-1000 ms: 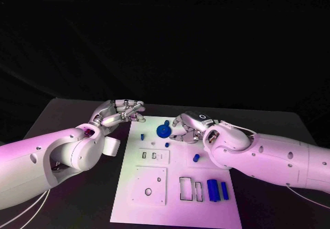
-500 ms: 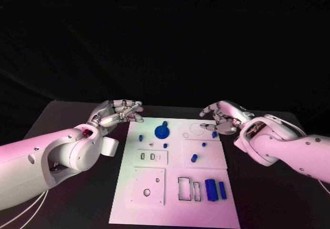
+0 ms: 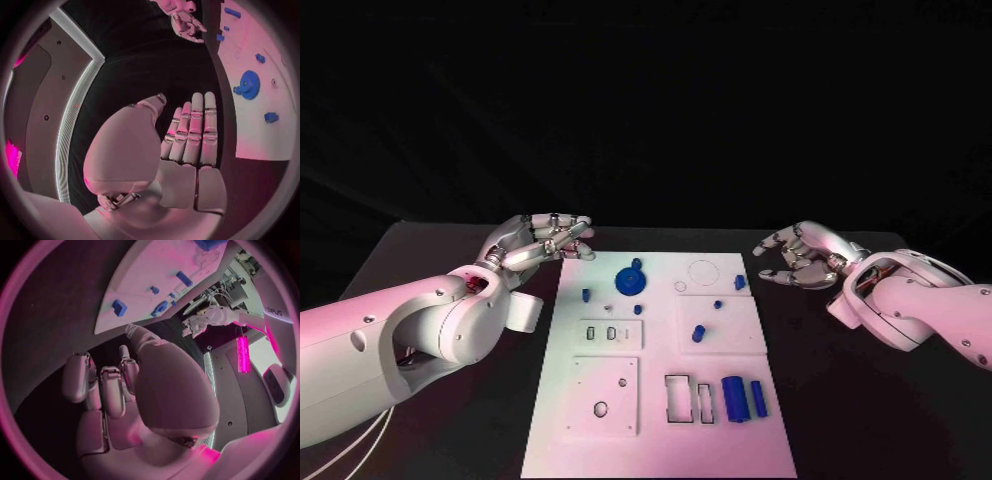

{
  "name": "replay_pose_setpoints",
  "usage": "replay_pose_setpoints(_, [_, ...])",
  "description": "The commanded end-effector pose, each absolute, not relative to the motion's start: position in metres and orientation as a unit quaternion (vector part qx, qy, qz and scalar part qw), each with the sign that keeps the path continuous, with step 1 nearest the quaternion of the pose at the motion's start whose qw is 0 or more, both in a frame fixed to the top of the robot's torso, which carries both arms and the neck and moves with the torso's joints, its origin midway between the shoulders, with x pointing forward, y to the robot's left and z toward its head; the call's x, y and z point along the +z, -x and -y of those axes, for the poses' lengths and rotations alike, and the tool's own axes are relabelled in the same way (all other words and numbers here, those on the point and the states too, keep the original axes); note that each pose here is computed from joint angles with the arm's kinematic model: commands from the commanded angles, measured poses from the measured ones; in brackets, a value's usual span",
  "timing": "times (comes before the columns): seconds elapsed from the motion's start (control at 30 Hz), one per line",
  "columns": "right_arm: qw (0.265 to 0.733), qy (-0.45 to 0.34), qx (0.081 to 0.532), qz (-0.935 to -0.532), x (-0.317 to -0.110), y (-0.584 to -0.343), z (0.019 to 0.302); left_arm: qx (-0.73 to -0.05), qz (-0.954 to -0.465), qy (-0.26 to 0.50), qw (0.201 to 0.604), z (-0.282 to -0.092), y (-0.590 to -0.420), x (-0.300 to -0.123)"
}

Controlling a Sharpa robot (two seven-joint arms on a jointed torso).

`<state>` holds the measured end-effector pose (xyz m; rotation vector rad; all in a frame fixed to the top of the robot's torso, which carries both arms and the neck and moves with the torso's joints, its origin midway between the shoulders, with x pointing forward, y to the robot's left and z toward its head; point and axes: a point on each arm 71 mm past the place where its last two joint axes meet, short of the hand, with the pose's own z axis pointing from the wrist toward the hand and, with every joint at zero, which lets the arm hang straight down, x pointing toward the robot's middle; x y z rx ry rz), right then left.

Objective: Assemble the parts on the task board

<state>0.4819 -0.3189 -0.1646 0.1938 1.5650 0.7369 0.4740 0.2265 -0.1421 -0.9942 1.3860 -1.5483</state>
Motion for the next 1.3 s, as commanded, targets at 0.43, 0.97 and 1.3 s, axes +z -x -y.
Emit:
replay_pose_setpoints(0.43, [0.616, -0.093, 0.308, -0.719, -0.195, -0.489, 0.313, -0.624, -0.55, 0.387, 0.398, -0.225, -0.474, -0.142])
replay_pose_setpoints(0.97, [0.609, -0.092, 0.315, -0.722, -0.2, -0.493, 0.298, -0.624, -0.55, 0.387, 0.398, -0.226, -0.474, -0.142])
replay_pose_setpoints(1.3, [0.607, -0.092, 0.316, -0.723, -0.203, -0.494, 0.294, -0.623, -0.55, 0.388, 0.398, -0.226, -0.474, -0.142])
